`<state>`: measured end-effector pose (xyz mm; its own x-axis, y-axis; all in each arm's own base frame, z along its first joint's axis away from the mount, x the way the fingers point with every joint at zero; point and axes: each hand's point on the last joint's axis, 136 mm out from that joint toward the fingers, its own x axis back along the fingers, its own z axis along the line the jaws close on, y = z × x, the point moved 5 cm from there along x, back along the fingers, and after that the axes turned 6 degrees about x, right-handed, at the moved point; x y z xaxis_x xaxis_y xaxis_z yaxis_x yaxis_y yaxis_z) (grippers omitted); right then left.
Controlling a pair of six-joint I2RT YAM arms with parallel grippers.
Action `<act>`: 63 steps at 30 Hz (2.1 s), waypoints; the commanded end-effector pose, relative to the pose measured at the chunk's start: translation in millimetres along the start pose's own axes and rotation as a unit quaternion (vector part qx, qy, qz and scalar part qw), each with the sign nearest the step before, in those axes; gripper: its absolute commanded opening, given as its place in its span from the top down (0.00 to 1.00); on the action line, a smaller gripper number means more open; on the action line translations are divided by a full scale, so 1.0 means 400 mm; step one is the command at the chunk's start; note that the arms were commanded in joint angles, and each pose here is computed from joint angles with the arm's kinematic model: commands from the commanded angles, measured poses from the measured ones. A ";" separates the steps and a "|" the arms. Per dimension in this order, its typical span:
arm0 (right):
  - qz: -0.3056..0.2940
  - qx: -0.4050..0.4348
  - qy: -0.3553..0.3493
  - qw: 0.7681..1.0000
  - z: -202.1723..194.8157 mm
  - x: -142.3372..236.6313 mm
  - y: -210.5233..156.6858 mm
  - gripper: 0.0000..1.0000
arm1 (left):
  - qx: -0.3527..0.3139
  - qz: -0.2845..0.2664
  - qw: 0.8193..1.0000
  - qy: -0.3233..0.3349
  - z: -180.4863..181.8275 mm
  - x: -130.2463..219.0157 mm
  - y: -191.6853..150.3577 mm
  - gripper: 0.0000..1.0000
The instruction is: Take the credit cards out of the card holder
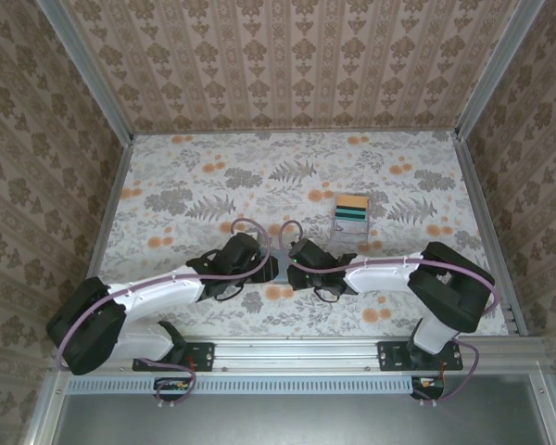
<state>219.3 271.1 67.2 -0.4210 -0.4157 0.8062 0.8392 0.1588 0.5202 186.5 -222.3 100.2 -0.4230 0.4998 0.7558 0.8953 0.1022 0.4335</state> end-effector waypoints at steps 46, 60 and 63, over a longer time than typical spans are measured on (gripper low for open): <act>0.005 -0.150 0.112 0.982 0.110 -0.113 0.094 0.81 | 0.033 0.023 0.997 0.071 0.188 -0.026 -0.021 0.78; -0.009 -0.158 0.113 0.981 0.081 -0.094 0.106 0.82 | 0.032 0.030 0.996 0.078 0.188 -0.031 -0.023 0.85; 0.000 -0.160 0.120 0.980 0.084 -0.110 0.103 0.82 | 0.029 0.033 0.996 0.076 0.183 -0.034 -0.026 0.87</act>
<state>259.5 323.6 65.7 -0.3695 -0.6026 0.7073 0.9149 -0.1027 0.3905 203.4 -169.8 62.7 -0.4403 0.3968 0.8054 0.8968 0.1501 0.4162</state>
